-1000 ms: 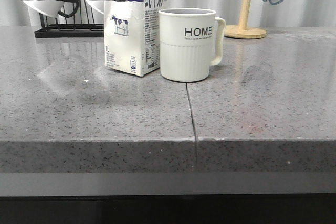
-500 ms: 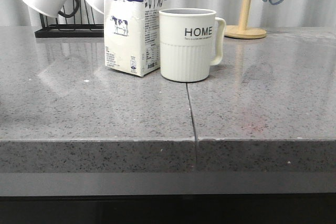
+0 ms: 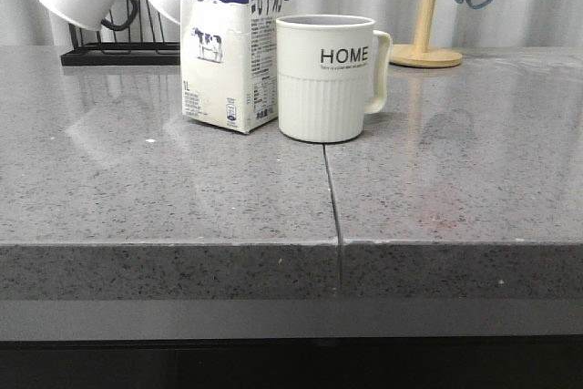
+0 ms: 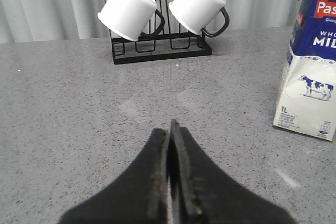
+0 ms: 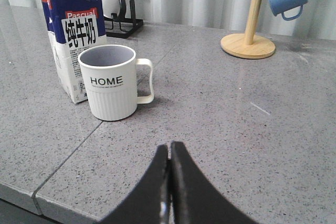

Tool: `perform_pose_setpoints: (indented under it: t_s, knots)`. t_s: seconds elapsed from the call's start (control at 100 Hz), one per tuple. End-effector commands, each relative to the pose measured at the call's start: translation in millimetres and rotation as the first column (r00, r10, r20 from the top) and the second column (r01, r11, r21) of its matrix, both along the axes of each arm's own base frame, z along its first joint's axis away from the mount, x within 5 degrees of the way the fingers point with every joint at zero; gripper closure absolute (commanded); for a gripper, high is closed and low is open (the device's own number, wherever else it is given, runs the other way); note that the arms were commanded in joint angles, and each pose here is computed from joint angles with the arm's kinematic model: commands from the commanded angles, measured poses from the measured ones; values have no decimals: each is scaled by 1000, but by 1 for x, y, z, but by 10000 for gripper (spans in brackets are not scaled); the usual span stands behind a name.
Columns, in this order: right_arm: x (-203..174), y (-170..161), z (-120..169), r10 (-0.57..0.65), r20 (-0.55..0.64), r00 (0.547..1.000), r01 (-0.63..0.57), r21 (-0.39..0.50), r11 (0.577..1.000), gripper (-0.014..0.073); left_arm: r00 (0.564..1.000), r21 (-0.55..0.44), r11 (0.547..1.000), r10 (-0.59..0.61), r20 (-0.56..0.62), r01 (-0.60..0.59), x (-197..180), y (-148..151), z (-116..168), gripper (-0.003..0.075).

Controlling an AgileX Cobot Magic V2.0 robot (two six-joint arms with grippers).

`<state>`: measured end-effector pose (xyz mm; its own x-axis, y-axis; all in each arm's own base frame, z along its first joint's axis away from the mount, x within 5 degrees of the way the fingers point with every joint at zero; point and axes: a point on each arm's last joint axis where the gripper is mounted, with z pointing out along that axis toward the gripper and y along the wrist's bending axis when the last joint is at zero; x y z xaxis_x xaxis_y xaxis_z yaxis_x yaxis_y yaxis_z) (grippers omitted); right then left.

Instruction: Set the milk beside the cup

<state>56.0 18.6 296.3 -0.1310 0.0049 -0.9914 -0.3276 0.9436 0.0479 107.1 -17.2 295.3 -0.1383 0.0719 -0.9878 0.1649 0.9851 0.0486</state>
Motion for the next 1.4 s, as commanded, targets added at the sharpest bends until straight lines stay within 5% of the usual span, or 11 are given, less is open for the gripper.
perform_pose_setpoints:
  t_s: [0.0, 0.89, 1.39]
  knots:
    - [0, 0, 15, 1, 90, 996, -3, 18, 1000, 661, 994, -23, 1000, 17, 111, -14, -8, 3, 12, 741]
    - [0, 0, 15, 1, 90, 996, -3, 18, 1000, 661, 977, 0, 996, 88, 195, -90, -52, 14, -97, 741]
    - [0, 0, 15, 1, 90, 996, -3, 17, 1000, 661, 984, 7, 996, 90, 152, -92, -52, 14, -101, 741]
